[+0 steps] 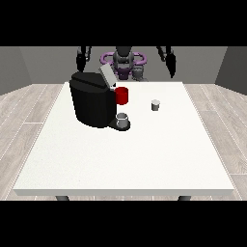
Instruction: Insert the coffee pod into the coffee machine and close the lid
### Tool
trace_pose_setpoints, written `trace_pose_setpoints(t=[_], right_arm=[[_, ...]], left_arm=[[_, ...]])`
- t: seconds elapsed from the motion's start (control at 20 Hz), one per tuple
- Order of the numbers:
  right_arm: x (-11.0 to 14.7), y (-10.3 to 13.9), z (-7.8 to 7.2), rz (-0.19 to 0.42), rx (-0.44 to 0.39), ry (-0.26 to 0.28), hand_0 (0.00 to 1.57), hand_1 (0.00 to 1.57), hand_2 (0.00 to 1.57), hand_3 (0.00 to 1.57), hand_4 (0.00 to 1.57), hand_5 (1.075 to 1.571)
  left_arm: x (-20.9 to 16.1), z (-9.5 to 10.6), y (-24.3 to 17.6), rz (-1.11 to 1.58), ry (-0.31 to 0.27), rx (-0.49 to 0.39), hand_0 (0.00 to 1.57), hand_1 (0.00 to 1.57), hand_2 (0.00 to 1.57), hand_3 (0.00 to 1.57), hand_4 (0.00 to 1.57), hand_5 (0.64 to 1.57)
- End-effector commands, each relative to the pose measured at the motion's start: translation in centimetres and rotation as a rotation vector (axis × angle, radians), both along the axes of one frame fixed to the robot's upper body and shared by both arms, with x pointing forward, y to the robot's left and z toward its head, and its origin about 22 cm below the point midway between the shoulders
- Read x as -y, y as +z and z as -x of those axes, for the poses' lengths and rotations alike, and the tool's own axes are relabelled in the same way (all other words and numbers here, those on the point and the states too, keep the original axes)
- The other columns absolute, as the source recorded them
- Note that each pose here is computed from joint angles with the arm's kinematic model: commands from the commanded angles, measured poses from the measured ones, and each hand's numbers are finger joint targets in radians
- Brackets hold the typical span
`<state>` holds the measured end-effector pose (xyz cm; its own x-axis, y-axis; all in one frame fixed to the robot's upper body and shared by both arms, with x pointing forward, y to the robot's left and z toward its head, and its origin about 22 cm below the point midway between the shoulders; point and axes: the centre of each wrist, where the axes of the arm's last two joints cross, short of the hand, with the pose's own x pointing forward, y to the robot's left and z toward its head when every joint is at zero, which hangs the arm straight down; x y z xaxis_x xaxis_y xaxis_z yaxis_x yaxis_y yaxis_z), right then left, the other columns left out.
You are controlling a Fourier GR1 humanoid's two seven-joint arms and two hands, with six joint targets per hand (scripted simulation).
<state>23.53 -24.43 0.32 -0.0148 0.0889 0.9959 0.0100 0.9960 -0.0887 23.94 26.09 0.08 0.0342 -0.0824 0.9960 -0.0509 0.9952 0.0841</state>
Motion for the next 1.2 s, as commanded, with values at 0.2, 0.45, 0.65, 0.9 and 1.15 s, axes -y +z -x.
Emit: trace_pose_setpoints(t=[0.2,0.45,0.65,0.9,1.15], right_arm=[[-0.8,-0.9,-0.4,-0.016,-0.041,-0.001,0.0,0.0,0.0,0.0,0.0,1.571],[1.4,-0.7,-1.3,0.124,0.01,-0.169,0.0,0.0,0.0,0.0,0.0,1.571],[-1.1,-1.0,-0.4,0.146,0.017,-0.142,0.0,0.0,0.0,0.0,0.0,1.571],[-2.4,-0.2,-1.7,0.136,0.028,-0.071,0.0,0.0,0.0,0.0,0.0,1.571],[-2.6,1.2,-3.5,0.084,0.079,-0.047,0.0,0.0,0.0,0.0,0.0,1.571]], left_arm=[[-2.6,-1.0,1.8,-0.193,-0.172,0.085,0.0,0.0,0.0,0.0,0.0,1.571],[-0.4,-1.2,3.0,-0.343,-0.299,0.146,0.0,0.0,0.0,0.0,0.0,1.571],[-3.6,-1.8,1.4,-0.403,-0.283,0.099,0.0,0.0,0.0,0.0,0.0,1.571],[-4.4,-5.4,4.0,-0.531,-0.27,0.049,0.0,0.0,0.0,0.0,0.0,1.571],[-5.8,-8.3,6.0,-0.611,-0.256,0.014,0.0,0.0,0.0,0.0,0.0,1.571]])
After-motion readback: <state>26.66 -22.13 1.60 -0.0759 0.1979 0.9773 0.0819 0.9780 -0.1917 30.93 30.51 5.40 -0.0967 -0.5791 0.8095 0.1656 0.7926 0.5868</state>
